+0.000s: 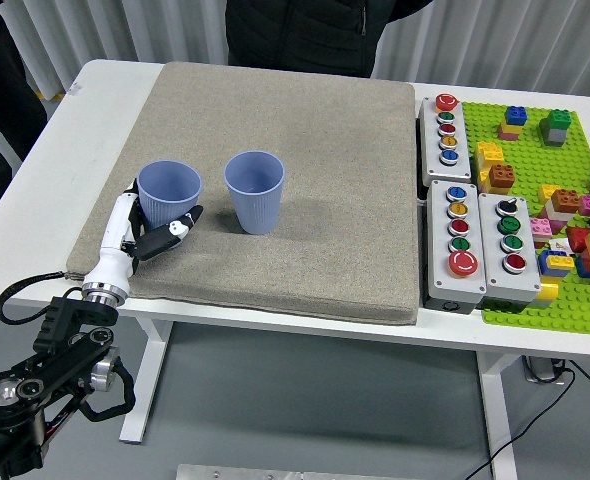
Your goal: Pick cup pour cup place
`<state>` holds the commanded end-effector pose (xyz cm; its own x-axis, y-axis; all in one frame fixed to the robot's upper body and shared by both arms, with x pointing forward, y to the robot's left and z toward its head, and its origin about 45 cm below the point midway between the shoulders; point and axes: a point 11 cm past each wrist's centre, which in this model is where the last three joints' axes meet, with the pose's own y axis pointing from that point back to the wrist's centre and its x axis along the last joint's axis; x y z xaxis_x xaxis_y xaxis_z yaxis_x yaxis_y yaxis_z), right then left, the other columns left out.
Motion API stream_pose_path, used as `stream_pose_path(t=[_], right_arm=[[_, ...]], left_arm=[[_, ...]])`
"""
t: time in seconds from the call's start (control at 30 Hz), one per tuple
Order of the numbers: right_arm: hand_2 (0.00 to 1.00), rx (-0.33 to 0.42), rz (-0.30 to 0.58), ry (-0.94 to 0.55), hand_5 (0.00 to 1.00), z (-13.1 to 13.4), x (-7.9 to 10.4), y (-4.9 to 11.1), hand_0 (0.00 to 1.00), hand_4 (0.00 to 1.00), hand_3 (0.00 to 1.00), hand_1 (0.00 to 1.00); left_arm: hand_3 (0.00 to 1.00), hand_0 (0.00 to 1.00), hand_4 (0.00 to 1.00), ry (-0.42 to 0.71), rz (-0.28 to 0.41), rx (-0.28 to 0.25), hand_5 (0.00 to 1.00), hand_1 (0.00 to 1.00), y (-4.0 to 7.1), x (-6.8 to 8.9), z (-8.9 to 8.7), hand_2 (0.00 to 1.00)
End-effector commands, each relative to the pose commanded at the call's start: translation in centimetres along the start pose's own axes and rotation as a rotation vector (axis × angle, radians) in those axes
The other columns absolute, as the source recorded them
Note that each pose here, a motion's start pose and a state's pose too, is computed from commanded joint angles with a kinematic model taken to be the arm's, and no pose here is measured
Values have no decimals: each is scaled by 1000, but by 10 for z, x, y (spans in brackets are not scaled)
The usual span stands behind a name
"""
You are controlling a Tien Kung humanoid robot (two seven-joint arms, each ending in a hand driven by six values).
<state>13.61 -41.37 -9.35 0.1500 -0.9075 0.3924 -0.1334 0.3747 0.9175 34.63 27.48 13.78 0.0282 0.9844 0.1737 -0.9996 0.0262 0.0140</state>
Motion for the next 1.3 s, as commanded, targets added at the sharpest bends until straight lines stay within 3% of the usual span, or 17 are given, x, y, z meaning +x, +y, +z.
stream_pose_path(t=[0.77, 1.3], right_arm=[[568, 6, 1, -6, 155, -4, 0, 1, 674, 2, 573, 635], [567, 2, 0, 1, 153, -1, 0, 0, 674, 2, 573, 635]], left_arm=[[947, 769, 860, -12, -4, -8, 232, 771, -2, 1, 4, 852], [947, 773, 899, -31, 0, -2, 285, 775, 6, 11, 3, 852]])
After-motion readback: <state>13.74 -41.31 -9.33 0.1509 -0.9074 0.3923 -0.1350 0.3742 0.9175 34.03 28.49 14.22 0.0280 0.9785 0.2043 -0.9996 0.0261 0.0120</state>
